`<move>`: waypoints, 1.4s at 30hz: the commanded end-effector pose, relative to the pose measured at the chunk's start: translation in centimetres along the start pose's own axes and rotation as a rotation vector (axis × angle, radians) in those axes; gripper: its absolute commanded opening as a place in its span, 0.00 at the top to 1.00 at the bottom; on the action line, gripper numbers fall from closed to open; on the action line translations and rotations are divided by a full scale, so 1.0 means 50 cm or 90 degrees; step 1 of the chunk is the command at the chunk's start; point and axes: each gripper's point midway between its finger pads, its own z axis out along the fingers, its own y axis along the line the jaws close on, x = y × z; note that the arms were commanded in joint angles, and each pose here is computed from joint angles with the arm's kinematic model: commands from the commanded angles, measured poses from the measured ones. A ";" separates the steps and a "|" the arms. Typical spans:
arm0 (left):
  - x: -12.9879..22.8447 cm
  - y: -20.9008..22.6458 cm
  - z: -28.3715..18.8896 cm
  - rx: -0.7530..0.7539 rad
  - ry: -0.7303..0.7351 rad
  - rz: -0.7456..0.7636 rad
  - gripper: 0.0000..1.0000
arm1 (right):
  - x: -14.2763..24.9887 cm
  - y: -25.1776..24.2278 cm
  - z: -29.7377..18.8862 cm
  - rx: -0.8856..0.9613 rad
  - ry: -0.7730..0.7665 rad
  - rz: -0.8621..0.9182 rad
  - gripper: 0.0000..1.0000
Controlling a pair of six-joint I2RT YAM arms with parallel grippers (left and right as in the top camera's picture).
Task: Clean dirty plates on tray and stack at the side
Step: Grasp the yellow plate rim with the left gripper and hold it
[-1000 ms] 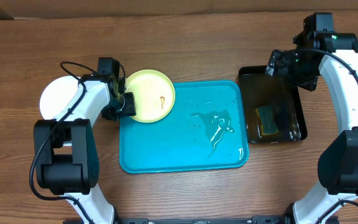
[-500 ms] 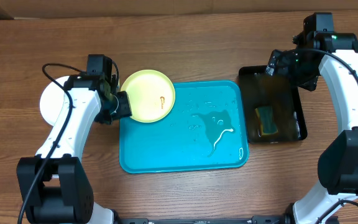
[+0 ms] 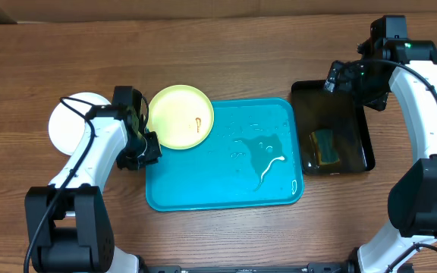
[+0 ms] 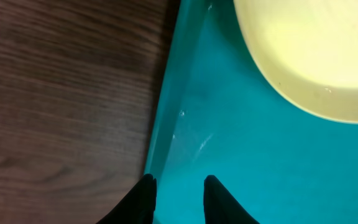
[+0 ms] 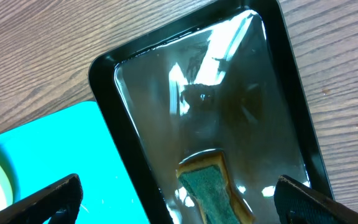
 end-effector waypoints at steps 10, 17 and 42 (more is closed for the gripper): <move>0.004 0.007 0.042 -0.009 -0.022 -0.003 0.82 | -0.005 0.007 -0.010 -0.003 -0.011 -0.003 0.00; -0.020 0.018 0.040 -0.032 -0.056 -0.003 0.96 | -0.005 0.007 -0.010 -0.003 -0.011 -0.003 0.00; -0.009 0.018 0.053 -0.028 -0.045 -0.002 0.92 | -0.005 0.007 -0.010 -0.003 -0.011 -0.003 0.00</move>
